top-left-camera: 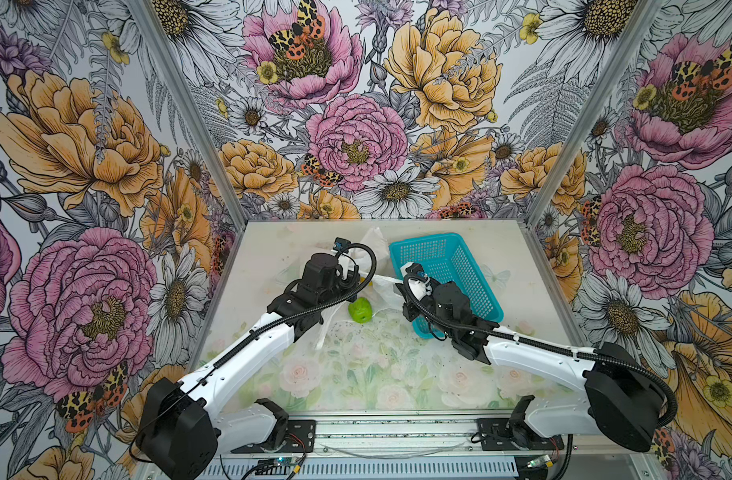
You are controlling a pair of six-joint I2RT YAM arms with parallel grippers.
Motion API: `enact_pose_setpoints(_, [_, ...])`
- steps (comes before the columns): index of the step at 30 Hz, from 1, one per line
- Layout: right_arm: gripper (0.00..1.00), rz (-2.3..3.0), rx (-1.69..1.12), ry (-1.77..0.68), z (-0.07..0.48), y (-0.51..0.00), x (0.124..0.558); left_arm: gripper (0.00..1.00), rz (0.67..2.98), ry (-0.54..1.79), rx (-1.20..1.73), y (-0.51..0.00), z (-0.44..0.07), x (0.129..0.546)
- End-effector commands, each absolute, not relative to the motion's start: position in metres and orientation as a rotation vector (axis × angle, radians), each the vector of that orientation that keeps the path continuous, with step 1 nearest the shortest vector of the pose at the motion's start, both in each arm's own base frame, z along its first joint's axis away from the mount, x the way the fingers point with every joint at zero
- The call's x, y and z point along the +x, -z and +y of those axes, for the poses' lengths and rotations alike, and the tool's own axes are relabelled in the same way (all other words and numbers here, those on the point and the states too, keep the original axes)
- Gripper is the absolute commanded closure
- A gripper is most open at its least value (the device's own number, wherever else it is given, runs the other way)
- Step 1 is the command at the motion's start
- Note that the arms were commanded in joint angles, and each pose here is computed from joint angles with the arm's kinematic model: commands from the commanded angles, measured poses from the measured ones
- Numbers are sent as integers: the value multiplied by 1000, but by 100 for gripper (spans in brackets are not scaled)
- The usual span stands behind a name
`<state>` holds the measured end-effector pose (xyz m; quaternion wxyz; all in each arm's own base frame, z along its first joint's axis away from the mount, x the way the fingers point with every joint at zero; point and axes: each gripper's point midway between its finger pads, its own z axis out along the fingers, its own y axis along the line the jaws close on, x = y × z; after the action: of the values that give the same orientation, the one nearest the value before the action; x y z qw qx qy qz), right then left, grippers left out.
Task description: Untie the knot of the plastic bag and take out the fruit
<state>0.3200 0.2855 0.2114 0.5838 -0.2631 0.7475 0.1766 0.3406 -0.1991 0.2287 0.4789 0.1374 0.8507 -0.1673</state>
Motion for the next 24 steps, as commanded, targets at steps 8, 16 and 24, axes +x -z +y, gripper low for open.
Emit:
enact_pose_setpoints(8, [100, 1797, -410, -270, 245, -233, 334, 100, 2009, 378, -213, -259, -148, 354])
enact_pose_setpoints(16, [58, 1792, -407, -315, 240, -241, 323, 100, 1998, 446, -323, -286, -142, 352])
enact_pose_setpoints(24, [39, 1755, -474, -403, 241, -263, 285, 100, 2004, 528, -371, -275, -153, 352])
